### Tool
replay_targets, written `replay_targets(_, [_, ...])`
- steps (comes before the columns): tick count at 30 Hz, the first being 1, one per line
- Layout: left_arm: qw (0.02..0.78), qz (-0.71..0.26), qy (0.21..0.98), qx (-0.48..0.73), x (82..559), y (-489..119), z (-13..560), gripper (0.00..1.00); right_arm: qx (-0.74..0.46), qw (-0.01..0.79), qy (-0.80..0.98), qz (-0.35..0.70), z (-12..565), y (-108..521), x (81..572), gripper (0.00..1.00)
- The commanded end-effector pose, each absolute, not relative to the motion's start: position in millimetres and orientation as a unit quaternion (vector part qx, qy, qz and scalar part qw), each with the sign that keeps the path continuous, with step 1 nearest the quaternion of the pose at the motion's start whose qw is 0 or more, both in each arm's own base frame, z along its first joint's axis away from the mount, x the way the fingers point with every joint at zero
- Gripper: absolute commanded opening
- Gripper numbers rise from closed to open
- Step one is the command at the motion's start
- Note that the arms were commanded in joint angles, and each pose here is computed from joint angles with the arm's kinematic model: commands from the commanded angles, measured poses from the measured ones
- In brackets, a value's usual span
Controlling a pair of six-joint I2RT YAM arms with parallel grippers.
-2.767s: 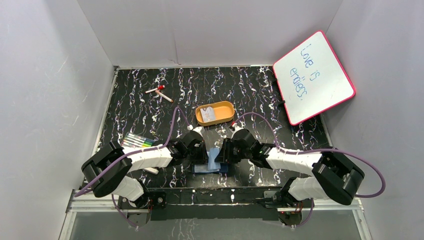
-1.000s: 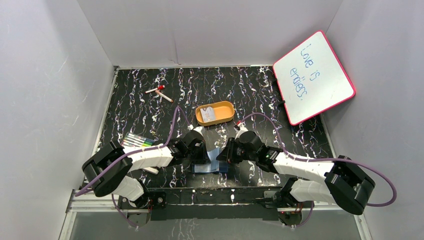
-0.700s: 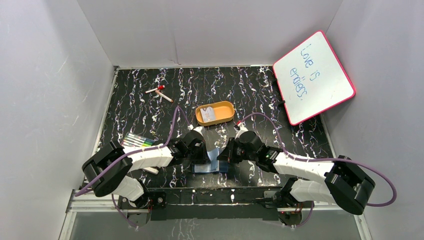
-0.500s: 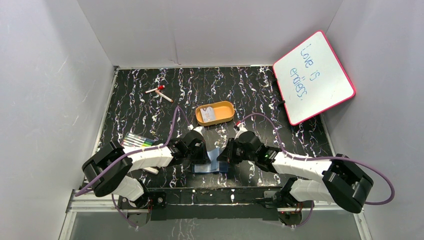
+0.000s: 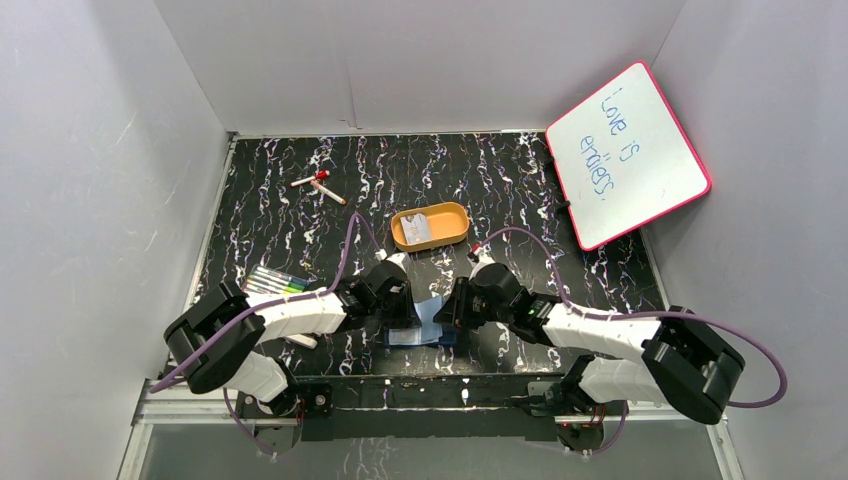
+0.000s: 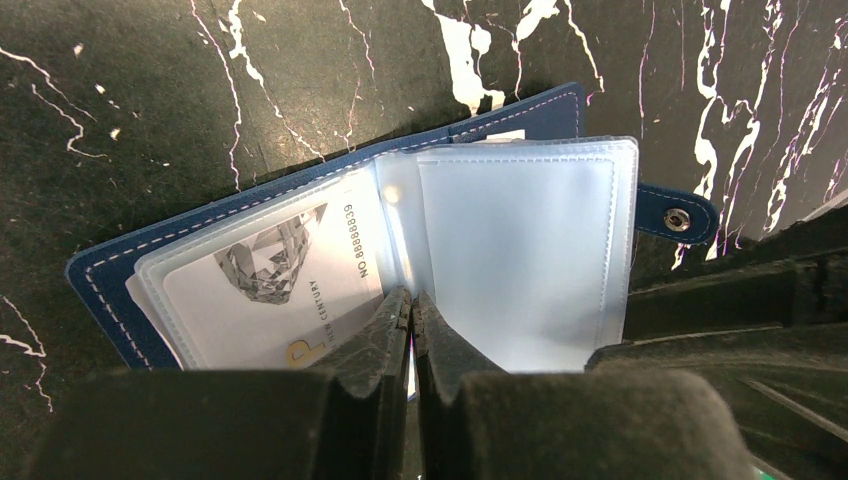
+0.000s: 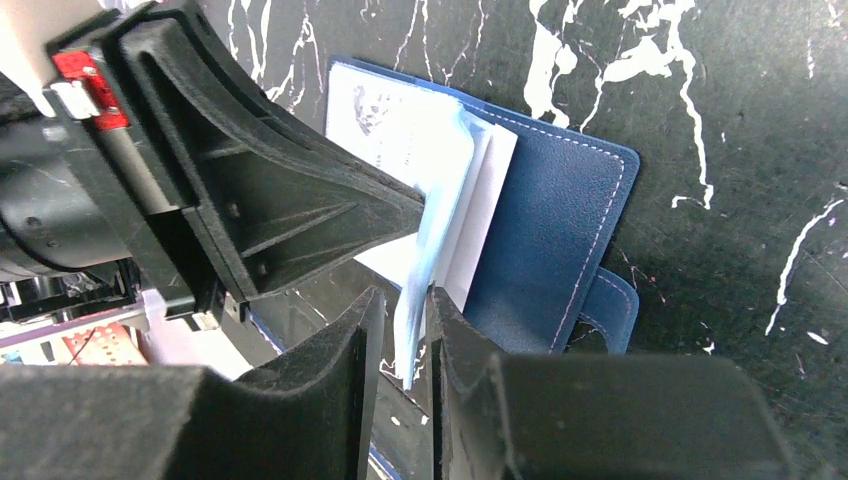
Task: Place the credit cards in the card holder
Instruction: Turn over the card slot in the card holder.
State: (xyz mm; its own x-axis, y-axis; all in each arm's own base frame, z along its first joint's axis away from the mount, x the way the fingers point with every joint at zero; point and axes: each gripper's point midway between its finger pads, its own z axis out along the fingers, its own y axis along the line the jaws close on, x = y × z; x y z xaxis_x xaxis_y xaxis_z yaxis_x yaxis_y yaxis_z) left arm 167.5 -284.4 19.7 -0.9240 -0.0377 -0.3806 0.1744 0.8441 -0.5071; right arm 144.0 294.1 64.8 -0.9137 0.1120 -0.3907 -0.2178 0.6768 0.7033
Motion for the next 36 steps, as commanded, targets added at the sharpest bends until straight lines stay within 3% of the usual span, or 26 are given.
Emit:
replay_targets(1, [0.197, -0.264, 0.943, 0.039, 167, -279, 19, 0.03, -0.017, 0.237, 0.881, 0.409, 82, 292, 152, 0.29])
replay_targets(21, [0.197, -0.267, 0.943, 0.039, 167, -280, 20, 0.03, -0.020, 0.226, 0.888, 0.399, 73, 290, 148, 0.09])
replay_targets(30, [0.197, -0.266, 0.943, 0.040, 168, -280, 19, 0.03, -0.033, 0.218, 0.886, 0.408, 74, 298, 148, 0.15])
replay_targets(36, [0.197, -0.266, 0.943, 0.040, 168, -280, 19, 0.02, -0.036, 0.219, 0.882, 0.415, 77, 301, 148, 0.24])
